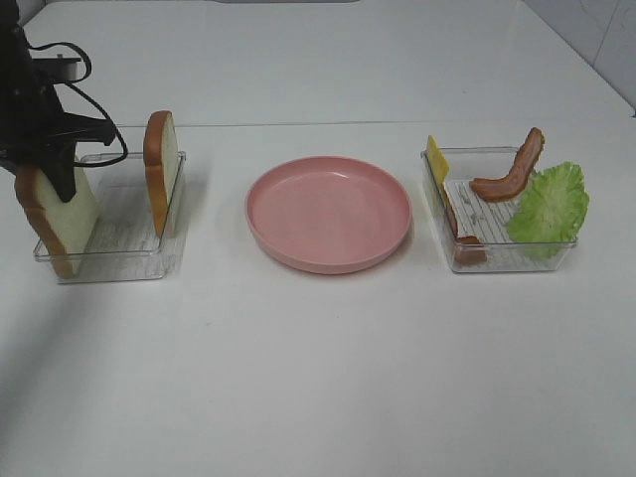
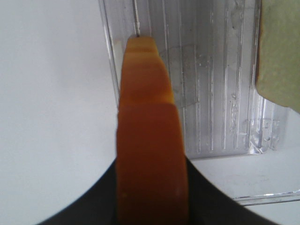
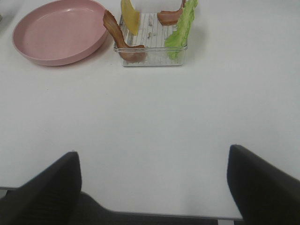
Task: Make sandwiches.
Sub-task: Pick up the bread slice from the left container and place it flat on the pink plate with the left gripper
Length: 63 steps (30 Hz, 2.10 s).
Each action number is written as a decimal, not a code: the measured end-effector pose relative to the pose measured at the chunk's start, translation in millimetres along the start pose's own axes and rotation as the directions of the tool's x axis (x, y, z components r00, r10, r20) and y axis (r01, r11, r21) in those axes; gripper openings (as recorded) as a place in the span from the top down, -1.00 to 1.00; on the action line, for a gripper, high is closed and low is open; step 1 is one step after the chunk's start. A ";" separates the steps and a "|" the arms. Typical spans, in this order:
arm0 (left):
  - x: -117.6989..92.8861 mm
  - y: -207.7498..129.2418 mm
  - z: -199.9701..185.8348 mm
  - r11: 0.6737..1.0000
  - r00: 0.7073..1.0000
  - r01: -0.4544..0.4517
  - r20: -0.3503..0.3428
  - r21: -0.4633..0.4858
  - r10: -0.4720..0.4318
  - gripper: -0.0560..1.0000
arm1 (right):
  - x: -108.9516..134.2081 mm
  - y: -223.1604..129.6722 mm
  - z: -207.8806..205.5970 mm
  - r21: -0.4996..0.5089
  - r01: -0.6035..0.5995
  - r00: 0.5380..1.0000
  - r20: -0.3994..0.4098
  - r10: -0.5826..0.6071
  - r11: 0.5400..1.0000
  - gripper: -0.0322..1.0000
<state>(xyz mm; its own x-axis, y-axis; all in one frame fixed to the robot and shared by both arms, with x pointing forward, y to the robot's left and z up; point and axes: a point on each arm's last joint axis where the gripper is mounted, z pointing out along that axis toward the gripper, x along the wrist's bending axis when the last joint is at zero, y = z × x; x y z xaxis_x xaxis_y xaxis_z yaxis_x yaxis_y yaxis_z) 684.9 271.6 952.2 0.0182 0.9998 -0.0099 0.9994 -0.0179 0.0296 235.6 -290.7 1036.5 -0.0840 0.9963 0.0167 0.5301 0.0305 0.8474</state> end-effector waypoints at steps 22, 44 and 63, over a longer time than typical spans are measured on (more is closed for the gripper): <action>6.5 -48.6 -166.8 0.923 0.998 0.044 -0.019 -0.381 -0.056 0.52 | 0.0 0.0 0.0 0.000 0.000 1.000 0.000 0.000 1.000 -0.67; -123.5 -46.4 -174.2 0.916 0.775 -0.078 0.554 -0.394 0.304 0.52 | 0.0 0.0 0.0 0.000 0.000 1.000 0.000 0.000 1.000 -0.67; -217.5 15.0 -24.2 0.960 0.772 -0.120 0.585 -0.252 0.249 0.52 | 0.0 0.0 0.0 0.000 0.000 1.000 0.000 0.000 1.000 -0.67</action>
<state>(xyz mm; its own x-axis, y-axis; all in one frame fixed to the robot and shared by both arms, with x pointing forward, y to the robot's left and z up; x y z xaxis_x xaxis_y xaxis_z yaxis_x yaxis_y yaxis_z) 695.2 54.1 979.0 0.2805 0.7611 -0.5849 0.9503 -0.1342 0.2810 235.6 -290.7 1036.5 -0.0840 0.9963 0.0167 0.5301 0.0305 0.8474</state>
